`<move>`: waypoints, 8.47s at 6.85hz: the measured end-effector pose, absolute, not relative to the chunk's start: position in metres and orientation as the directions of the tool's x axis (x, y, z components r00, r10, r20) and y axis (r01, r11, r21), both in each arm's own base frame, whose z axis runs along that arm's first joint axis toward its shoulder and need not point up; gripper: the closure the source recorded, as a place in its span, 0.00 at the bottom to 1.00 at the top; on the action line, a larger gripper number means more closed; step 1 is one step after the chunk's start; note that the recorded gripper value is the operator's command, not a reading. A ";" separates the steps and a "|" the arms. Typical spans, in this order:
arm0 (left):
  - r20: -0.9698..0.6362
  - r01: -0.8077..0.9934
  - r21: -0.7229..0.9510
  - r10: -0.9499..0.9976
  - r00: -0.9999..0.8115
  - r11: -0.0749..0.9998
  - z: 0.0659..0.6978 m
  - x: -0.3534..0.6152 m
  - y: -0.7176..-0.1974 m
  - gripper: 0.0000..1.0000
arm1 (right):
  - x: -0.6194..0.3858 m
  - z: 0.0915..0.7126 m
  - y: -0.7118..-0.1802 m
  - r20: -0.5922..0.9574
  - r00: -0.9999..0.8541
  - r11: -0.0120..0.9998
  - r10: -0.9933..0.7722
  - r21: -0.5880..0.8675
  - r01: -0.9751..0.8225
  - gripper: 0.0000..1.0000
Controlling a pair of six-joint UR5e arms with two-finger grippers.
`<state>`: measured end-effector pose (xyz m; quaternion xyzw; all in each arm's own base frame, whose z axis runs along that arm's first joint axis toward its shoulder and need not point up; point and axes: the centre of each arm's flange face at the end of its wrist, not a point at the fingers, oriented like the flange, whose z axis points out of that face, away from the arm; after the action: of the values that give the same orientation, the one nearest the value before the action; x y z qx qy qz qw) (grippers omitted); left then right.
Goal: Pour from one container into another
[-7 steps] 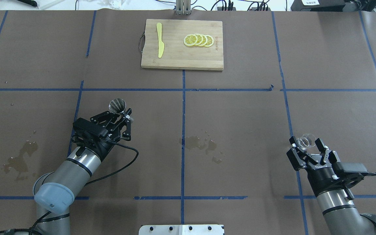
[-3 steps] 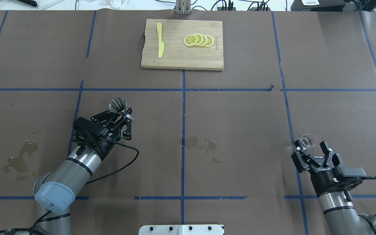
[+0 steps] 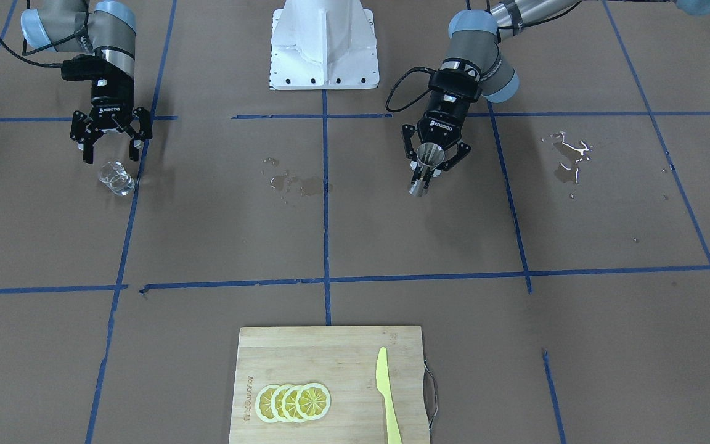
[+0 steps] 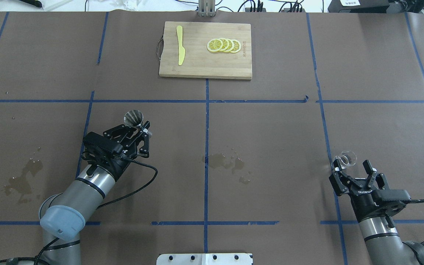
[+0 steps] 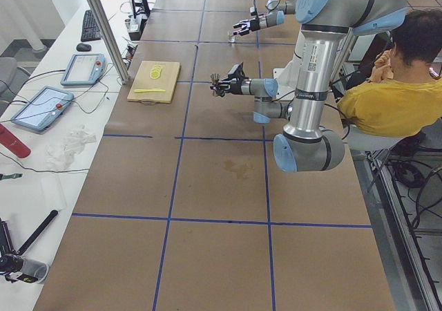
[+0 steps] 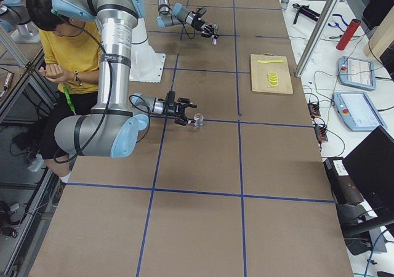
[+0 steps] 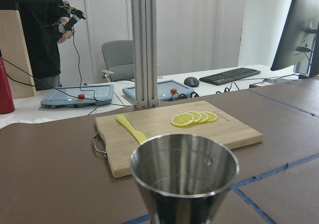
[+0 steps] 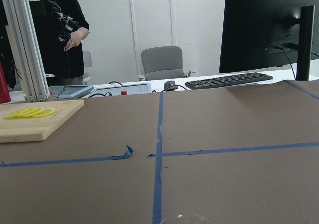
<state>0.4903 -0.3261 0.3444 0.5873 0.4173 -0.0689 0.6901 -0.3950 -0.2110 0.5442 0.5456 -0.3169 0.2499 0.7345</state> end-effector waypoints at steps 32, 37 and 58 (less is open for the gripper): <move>-0.640 0.567 0.768 0.395 0.659 0.298 0.354 0.490 -0.327 1.00 | -0.421 0.507 -0.255 0.609 0.793 0.381 0.025 0.728 -0.570 1.00; -0.649 0.595 0.760 0.353 0.674 0.262 0.352 0.484 -0.326 1.00 | -0.419 0.365 -0.253 0.647 0.755 0.394 -0.108 0.725 -0.565 1.00; -0.368 0.437 0.892 0.749 0.551 0.116 0.236 0.587 -0.340 1.00 | -0.450 0.168 -0.324 0.465 0.838 0.411 -0.286 0.850 -0.331 1.00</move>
<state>0.5872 -0.3402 0.2355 0.6518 0.4550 0.1315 0.5923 -0.4499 -0.3241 0.1677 0.5427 -0.2844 0.0141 0.7902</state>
